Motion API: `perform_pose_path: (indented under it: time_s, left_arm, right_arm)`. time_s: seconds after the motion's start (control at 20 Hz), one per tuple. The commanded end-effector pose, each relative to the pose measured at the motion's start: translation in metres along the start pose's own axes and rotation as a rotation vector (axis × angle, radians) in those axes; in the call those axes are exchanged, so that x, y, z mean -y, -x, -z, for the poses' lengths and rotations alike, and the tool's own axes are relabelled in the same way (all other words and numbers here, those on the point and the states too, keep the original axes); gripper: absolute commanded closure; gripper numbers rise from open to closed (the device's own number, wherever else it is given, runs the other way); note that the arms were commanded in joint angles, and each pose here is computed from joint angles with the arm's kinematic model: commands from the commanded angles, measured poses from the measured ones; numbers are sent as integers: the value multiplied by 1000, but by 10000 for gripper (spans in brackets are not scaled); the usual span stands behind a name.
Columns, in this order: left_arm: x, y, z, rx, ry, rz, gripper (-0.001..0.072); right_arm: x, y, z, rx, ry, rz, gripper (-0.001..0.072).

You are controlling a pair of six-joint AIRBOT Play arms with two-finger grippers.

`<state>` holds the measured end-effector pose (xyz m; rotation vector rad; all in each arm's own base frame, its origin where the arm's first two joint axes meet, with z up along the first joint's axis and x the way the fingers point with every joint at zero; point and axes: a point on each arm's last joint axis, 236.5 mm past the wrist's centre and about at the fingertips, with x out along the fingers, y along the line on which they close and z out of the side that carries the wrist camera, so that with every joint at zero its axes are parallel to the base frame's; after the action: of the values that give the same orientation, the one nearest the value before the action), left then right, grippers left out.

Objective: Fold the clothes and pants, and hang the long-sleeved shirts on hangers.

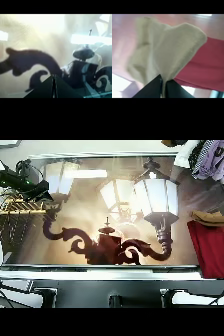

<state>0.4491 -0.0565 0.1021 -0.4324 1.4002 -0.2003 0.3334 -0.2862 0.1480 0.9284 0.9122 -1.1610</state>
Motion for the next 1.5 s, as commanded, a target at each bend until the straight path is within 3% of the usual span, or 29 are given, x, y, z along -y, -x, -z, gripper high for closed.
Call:
perform_pose_path:
  time_s: [0.0,0.15,0.7,1.3,1.35,1.45]
  left_arm:
    - [-1,1,4,-18,-6,-3,694]
    - [-2,1,7,-30,-6,-5,694]
    - [-2,1,8,-34,-6,-6,693]
    - [-2,1,8,-34,-6,-6,693]
    - [-2,1,8,-34,-6,-6,694]
    - [-2,1,8,-34,-6,-6,690]
  right_arm:
    - [42,-23,25,-98,83,189,686]
    - [78,-35,32,-125,175,339,686]
    - [157,-53,58,-185,356,607,686]
    - [184,-90,71,-184,452,686,681]
    - [187,-90,72,-187,451,697,639]
    - [193,-89,71,-185,460,727,393]
